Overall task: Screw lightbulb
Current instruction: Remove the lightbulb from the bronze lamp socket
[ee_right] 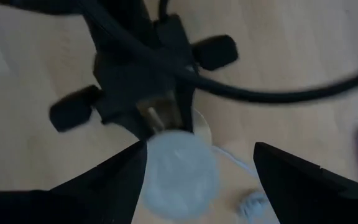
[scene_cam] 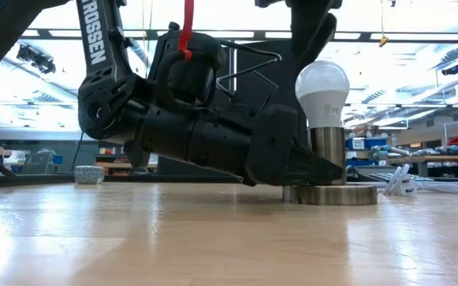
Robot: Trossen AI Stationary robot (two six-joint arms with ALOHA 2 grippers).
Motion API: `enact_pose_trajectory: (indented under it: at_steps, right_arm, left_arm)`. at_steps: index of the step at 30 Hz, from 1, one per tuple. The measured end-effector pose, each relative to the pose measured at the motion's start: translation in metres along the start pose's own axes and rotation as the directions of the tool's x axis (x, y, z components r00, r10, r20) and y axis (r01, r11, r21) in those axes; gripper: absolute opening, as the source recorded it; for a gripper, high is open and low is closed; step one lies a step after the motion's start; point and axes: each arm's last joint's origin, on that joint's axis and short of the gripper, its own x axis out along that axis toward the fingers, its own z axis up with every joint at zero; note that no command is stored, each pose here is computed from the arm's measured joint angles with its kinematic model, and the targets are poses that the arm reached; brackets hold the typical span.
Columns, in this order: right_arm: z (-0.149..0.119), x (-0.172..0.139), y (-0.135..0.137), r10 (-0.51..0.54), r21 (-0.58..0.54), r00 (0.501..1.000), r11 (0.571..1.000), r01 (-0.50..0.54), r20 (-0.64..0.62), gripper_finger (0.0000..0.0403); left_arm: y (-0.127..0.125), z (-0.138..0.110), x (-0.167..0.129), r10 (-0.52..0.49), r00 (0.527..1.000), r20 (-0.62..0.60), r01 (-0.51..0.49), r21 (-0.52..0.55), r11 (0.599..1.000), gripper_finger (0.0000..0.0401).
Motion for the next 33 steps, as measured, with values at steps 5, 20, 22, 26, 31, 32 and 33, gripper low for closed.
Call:
enact_pose_trajectory:
  at_steps: [5,20,22,26,31,32,33]
  right_arm:
    - [-0.026,-0.012,0.018,-0.103,-0.072,0.994,0.992,0.101,-0.031,0.0305]
    - [-0.119,0.009,0.04,-0.122,0.031,0.964,0.993,0.118,0.237,0.0304]
    - [-0.127,0.026,0.036,-0.068,0.025,0.958,0.998,0.063,0.278,0.0304]
    - [-0.143,0.058,0.024,-0.017,0.02,0.929,1.0,0.011,0.369,0.0304]
    - [-0.152,0.087,0.016,-0.002,0.079,0.863,0.996,-0.044,0.504,0.0304]
    - [-0.151,0.09,0.015,0.005,0.073,0.846,0.996,-0.052,0.533,0.0304]
    - [-0.151,0.093,0.015,0.015,0.063,0.827,0.996,-0.062,0.562,0.0304]
  left_arm:
    - [0.0,0.0,0.0,0.0,1.0,-0.003,0.0,0.001,1.0,0.0193]
    - [0.0,0.0,0.0,-0.003,1.0,-0.002,0.003,-0.017,1.0,0.0193]
    - [0.0,0.0,0.0,-0.003,1.0,-0.003,0.003,-0.017,1.0,0.0193]
    - [0.0,0.0,0.0,0.002,1.0,-0.003,-0.002,-0.019,1.0,0.0193]
    - [0.0,0.0,0.0,0.015,1.0,-0.002,-0.015,-0.025,1.0,0.0193]
    - [0.0,0.0,0.0,0.015,1.0,-0.002,-0.015,-0.025,1.0,0.0193]
    - [0.0,0.0,0.0,0.016,1.0,-0.002,-0.016,-0.025,1.0,0.0193]
